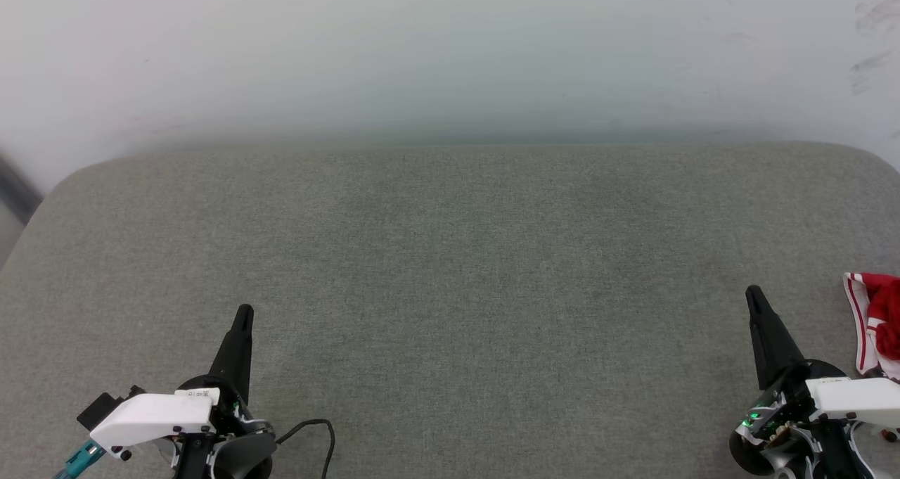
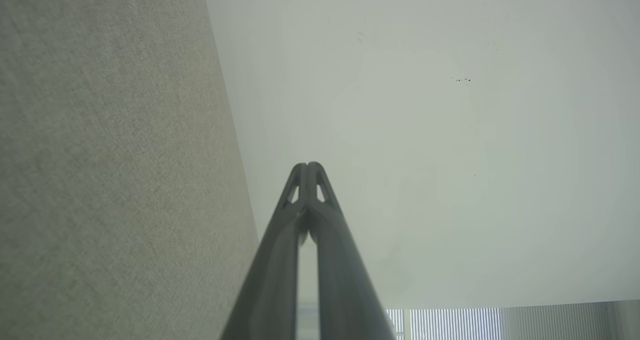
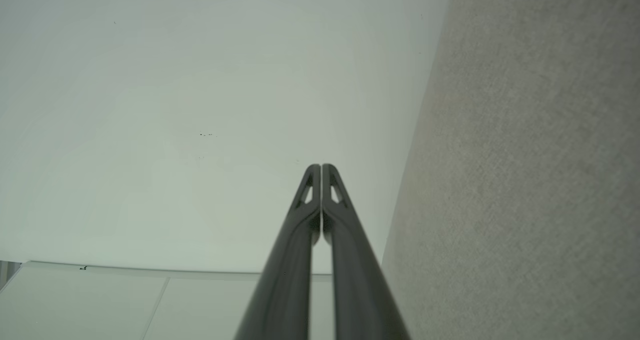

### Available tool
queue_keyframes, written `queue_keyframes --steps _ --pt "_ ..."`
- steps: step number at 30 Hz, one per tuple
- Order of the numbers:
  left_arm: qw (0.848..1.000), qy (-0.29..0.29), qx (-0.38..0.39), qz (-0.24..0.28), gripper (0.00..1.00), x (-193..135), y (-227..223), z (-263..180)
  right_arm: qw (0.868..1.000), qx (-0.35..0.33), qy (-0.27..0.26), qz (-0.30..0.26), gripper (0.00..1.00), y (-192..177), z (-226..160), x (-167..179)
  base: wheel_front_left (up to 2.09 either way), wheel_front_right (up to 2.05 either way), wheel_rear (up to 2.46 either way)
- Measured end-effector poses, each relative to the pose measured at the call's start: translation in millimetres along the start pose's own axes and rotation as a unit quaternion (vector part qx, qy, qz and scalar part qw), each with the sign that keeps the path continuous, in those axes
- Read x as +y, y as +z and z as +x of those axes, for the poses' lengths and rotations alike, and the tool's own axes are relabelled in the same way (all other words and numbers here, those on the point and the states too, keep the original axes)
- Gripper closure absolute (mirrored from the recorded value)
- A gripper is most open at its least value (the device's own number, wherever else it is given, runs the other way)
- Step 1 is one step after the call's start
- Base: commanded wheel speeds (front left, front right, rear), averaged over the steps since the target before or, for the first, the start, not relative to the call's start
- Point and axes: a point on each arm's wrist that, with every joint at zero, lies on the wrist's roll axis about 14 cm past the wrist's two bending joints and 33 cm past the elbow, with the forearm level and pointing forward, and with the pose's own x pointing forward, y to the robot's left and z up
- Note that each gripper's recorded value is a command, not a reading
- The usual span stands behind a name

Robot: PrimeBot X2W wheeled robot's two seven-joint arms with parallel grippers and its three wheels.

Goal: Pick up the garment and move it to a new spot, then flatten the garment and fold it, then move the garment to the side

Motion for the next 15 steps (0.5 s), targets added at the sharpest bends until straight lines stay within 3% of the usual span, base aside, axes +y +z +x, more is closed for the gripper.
queue_keyframes --steps 15 --pt "1.000 0.000 0.000 0.002 1.00 0.1 0.3 0.0 1.000 0.001 0.000 0.001 1.00 -0.1 0.0 0.0 0.00 0.00 0.00"
